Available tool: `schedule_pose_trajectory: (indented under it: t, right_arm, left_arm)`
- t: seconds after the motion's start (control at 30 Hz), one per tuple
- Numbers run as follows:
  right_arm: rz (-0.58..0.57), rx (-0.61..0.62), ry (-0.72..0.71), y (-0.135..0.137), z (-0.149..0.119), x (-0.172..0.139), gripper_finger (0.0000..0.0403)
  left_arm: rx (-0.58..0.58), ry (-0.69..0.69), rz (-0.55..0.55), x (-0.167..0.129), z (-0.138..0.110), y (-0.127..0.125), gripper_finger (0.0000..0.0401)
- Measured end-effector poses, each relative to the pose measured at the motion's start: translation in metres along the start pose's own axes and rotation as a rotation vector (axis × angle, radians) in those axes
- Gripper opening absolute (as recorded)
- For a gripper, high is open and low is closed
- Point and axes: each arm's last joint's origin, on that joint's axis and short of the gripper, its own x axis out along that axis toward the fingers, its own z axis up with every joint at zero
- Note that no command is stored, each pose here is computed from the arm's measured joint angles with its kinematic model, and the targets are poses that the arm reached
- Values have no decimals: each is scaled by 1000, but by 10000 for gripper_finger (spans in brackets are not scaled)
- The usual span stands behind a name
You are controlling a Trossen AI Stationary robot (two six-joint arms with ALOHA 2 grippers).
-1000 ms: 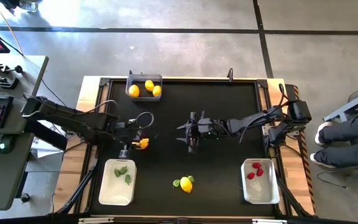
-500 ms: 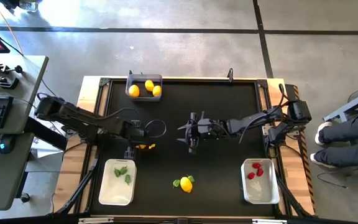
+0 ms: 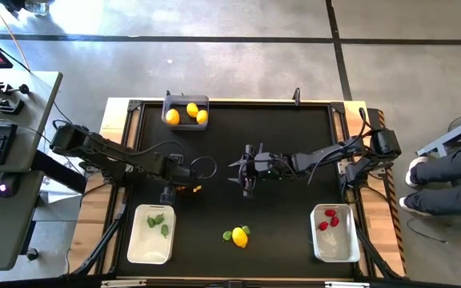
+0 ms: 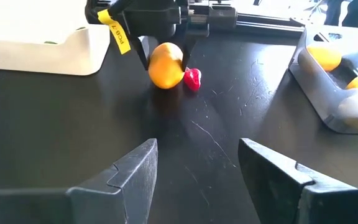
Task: Sort produce into baskets
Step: Put the yellow lemon into the black bin
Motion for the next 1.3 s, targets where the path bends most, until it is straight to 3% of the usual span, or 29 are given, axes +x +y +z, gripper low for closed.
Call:
schedule_pose_trajectory:
  t: [0.2, 0.47, 0.6, 0.73, 0.93, 1.1, 1.3]
  right_arm:
    - [0, -1, 2, 0, 0, 0, 216]
    - [0, -3, 4, 0, 0, 0, 216]
    - [0, -4, 4, 0, 0, 0, 216]
    - [0, -5, 9, 0, -1, 0, 216]
    - [2, -8, 26, 0, -3, 0, 216]
    - [2, -8, 29, 0, -3, 0, 216]
    - [2, -8, 29, 0, -3, 0, 216]
  left_arm:
    - [-32, -32, 29, -7, -5, 13, 168]
    - [-218, -195, 81, -30, -14, 53, 165]
    - [-402, -282, 240, -37, -16, 80, 165]
    - [-516, -356, 340, -39, -16, 105, 165]
    - [-679, -384, 481, -30, -27, 154, 164]
    - [-804, -372, 530, -16, -41, 189, 164]
    - [-807, -331, 507, 3, -47, 204, 164]
